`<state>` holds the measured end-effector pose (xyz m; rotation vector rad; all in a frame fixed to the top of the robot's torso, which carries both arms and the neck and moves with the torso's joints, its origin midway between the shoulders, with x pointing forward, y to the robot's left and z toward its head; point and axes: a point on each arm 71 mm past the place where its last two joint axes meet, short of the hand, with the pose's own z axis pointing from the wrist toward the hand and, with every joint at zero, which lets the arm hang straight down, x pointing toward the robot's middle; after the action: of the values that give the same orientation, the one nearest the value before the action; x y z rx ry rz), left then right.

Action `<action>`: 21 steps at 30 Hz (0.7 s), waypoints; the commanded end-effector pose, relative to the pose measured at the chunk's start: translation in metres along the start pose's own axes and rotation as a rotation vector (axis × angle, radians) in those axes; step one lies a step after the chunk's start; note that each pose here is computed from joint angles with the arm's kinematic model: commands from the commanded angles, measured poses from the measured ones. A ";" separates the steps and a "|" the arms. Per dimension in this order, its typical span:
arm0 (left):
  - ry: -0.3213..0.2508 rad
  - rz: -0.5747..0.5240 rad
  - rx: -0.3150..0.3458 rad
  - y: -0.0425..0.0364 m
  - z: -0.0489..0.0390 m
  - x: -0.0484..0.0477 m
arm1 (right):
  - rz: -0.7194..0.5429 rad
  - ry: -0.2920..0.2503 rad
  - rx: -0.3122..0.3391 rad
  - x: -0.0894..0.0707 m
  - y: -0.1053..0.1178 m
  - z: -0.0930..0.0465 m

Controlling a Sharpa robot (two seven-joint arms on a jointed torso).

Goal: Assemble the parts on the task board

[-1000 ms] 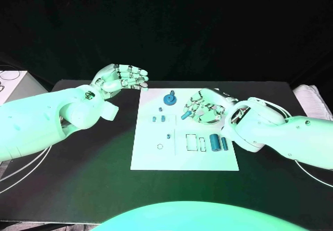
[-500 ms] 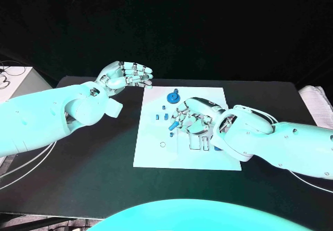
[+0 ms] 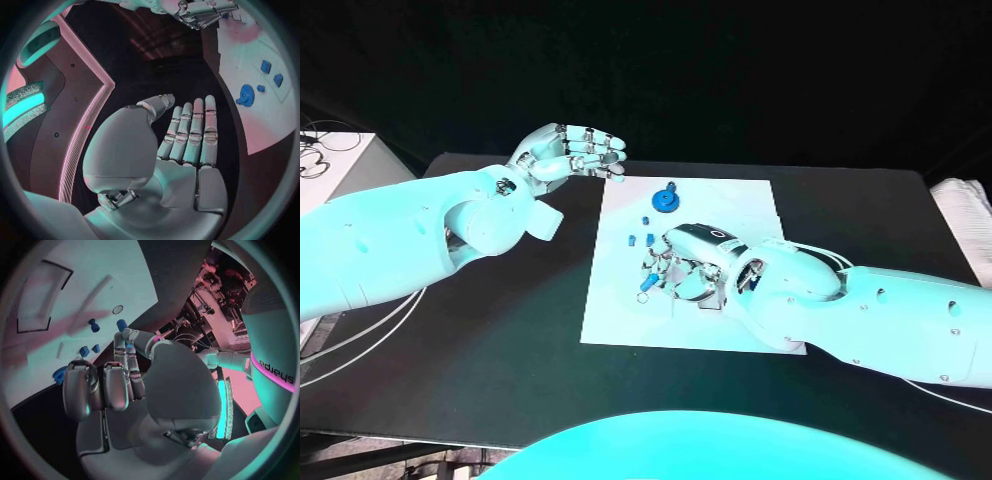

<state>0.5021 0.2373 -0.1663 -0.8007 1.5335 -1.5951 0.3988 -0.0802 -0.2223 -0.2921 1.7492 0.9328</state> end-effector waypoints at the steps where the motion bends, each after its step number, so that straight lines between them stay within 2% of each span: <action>1: 0.018 -0.010 0.007 -0.0008 0.0006 0.0022 | -0.066 0.014 -0.015 0.005 0.002 0.002; 21: 0.018 -0.010 0.005 -0.0008 0.0000 0.0020 | -0.096 0.045 -0.008 0.017 0.002 0.005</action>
<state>0.5019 0.2375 -0.1664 -0.8017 1.5358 -1.5943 0.3949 -0.0715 -0.2354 -0.3758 1.7503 0.8868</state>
